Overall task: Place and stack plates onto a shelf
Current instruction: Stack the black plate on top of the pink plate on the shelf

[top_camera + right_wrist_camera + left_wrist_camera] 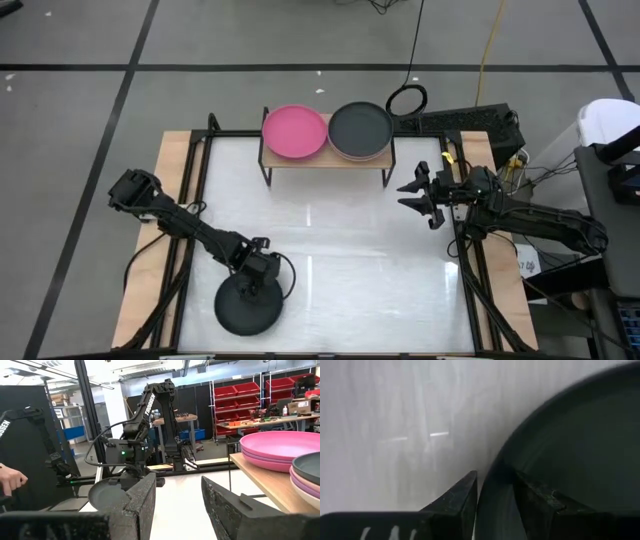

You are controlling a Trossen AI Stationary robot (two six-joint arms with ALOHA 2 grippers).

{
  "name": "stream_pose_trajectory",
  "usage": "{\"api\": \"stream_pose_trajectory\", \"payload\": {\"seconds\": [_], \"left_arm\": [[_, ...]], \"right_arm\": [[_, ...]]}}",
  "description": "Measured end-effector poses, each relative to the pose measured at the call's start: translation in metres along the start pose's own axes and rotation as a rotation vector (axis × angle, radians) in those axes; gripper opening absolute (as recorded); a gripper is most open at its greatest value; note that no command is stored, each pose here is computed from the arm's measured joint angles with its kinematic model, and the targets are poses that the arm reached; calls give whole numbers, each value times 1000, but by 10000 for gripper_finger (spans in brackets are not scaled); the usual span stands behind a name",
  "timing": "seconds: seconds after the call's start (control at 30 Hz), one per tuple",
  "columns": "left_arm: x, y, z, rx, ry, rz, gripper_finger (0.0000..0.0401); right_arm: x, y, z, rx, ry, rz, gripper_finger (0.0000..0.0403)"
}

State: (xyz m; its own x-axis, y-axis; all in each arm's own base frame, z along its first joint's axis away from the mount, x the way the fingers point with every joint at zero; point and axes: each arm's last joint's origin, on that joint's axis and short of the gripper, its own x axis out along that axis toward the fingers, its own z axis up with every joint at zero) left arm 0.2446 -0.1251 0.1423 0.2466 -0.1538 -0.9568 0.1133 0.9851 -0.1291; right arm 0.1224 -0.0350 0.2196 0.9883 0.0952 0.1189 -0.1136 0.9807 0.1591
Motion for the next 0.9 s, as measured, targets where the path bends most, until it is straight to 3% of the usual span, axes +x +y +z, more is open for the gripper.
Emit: {"api": "stream_pose_trajectory", "payload": {"seconds": [0.1, 0.33, 0.6, 0.77, 0.9], "left_arm": [[1, 1, -2, 3, 3, 1, 112], [-2, 9, 5, -9, -8, -15, 15], [-17, 32, 32, -18, -82, 47, 10], [-60, 56, 56, 39, -135, 236, 10], [-92, 80, 70, 102, -106, 327, 10]], "right_arm": [[0, 0, 0, 1, 0, -1, 139], [0, 0, 0, 1, -1, -2, 139], [-2, -3, -12, 1, 18, -50, 139], [-3, -4, -17, 6, 27, -68, 139], [-3, -5, -18, 10, 35, -69, 139]]}}
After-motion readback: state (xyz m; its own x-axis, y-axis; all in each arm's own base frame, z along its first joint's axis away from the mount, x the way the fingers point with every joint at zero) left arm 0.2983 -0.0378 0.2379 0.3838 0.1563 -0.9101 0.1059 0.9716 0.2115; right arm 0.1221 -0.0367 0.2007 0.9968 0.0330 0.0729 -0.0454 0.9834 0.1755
